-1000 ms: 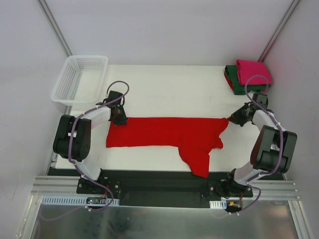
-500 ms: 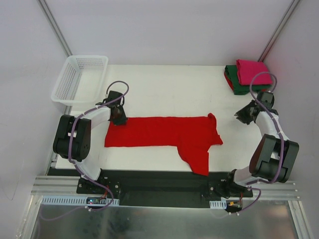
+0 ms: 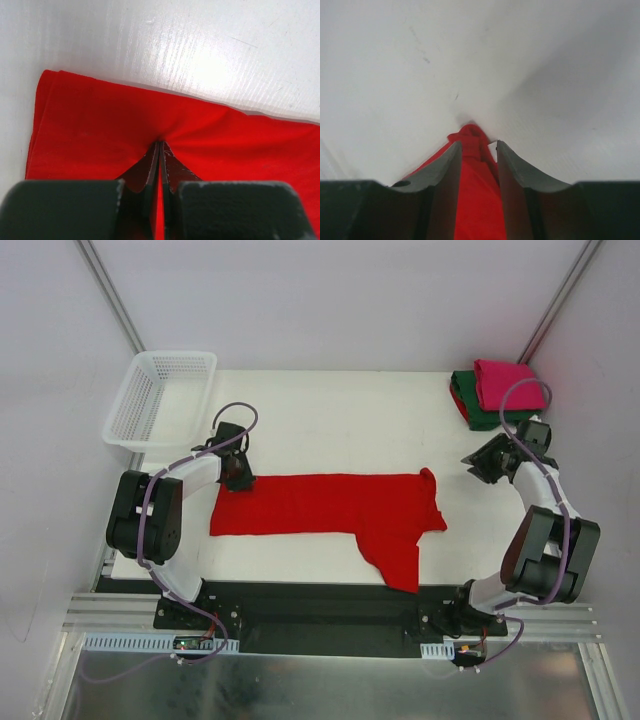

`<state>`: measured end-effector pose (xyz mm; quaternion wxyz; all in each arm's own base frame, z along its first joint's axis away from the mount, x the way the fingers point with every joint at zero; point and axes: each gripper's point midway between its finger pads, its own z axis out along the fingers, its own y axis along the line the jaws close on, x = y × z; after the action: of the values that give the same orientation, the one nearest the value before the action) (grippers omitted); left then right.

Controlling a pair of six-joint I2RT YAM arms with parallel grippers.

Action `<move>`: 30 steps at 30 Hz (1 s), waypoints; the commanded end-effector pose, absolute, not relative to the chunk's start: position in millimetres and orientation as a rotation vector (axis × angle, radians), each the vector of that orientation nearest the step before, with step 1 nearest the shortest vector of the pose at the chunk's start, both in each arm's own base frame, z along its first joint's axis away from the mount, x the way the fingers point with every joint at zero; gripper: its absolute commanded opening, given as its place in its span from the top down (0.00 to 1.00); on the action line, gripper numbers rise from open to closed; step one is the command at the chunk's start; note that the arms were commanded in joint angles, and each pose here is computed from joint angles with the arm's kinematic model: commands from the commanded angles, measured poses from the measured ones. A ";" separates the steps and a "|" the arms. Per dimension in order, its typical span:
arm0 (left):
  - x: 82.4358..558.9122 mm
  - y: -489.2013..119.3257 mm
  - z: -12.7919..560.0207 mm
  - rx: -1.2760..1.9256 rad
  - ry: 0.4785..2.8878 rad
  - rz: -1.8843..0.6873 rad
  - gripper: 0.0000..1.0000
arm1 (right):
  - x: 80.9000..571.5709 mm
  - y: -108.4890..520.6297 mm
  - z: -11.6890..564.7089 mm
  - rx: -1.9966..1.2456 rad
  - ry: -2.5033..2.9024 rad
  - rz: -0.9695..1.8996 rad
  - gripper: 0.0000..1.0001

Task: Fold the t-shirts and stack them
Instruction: Fold the other side of the tshirt into a rectangle

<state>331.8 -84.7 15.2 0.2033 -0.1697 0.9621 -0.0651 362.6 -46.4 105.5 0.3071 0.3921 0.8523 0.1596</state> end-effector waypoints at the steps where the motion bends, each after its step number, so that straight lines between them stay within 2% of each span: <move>1: 297.3 -65.2 -7.5 -0.497 2.814 -0.047 1.00 | 386.4 6.9 125.8 0.794 2.269 0.729 0.63; 6: 298.3 -66.4 -7.0 -0.489 2.814 -0.056 1.00 | 375.1 42.5 121.0 0.653 2.360 0.728 0.63; 16: 303.8 -69.0 -6.4 -0.484 2.809 -0.072 1.00 | 312.8 90.5 96.7 0.382 2.587 0.561 0.64; 19: 303.5 -68.6 -6.5 -0.483 2.810 -0.069 1.00 | 298.9 95.3 84.3 0.342 2.649 0.478 0.78; 20: 303.8 -68.4 -5.6 -0.480 2.807 -0.068 1.00 | 294.5 96.5 79.1 0.339 2.667 0.463 0.92; 21: 303.3 -68.2 -6.0 -0.481 2.809 -0.068 1.00 | 292.2 96.3 75.4 0.331 2.680 0.435 0.96; 30: 308.2 -68.6 -4.8 -0.467 2.803 -0.067 1.00 | 296.1 98.9 38.9 0.292 2.798 0.197 0.99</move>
<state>332.8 -85.0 15.7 0.2018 -0.1685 0.9626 -0.0649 286.3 109.9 46.7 0.1638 0.1042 0.9725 0.1288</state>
